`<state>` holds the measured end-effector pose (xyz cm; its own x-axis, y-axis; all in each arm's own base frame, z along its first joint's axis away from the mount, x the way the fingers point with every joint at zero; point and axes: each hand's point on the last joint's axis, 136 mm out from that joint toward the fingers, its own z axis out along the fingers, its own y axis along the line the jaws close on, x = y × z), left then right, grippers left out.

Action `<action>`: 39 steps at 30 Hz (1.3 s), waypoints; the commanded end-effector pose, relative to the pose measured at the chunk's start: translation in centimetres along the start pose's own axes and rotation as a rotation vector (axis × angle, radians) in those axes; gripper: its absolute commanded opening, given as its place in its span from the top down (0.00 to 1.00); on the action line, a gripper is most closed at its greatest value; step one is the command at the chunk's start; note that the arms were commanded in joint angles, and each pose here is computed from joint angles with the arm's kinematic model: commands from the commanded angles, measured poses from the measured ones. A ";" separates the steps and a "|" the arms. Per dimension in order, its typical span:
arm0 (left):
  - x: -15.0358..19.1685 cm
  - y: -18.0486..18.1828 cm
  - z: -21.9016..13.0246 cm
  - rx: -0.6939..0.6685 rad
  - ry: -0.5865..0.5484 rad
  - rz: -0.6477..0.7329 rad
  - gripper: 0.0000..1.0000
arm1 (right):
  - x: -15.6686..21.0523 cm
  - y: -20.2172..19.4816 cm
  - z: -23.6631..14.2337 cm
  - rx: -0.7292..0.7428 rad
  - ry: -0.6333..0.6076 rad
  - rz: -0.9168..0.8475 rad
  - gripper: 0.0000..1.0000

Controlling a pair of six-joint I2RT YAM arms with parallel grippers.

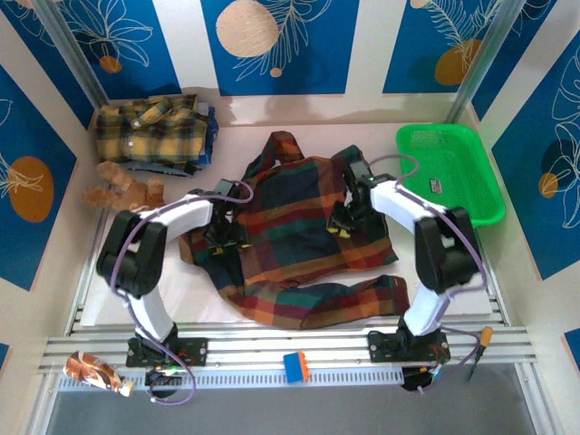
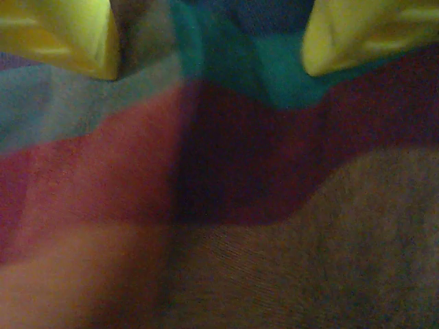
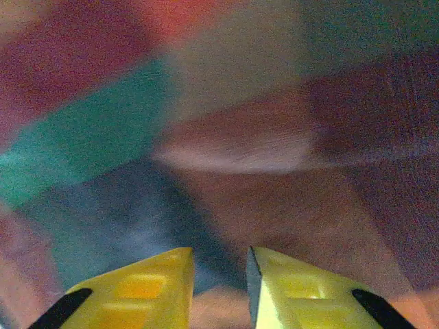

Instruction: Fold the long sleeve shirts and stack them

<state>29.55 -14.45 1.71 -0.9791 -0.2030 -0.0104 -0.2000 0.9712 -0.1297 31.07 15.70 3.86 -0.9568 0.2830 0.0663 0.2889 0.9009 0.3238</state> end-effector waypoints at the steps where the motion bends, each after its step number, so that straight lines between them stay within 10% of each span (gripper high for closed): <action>1: -3.9 -0.7 0.2 0.010 -0.072 0.008 0.30 | -2.1 -1.1 1.0 -0.043 -0.008 0.189 0.72; 12: -15.1 -4.1 2.1 0.021 -0.181 0.067 0.26 | -14.4 0.6 0.9 -0.035 -0.118 0.300 0.73; 20: -20.8 -8.4 -7.4 0.204 -0.389 0.093 0.08 | -22.4 6.9 -5.0 -0.256 -0.227 0.173 0.60; 27: -12.8 -8.0 -18.0 0.402 -0.430 0.066 0.00 | -9.5 6.6 -15.4 -0.130 -0.274 -0.067 0.48; 33: -3.1 -3.7 -12.6 0.407 -0.232 -0.010 0.02 | 8.2 3.2 -10.9 -0.007 -0.030 -0.110 0.46; 39: -2.5 -1.6 -7.6 0.375 -0.177 -0.076 0.06 | 18.5 -2.7 -5.0 0.233 0.094 -0.064 0.46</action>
<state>31.36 -14.54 10.47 -0.9403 -0.2850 -0.1862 -0.1754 0.8743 -0.4526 15.48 19.70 11.46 -0.9950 0.0633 0.0769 0.0831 0.9535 0.2899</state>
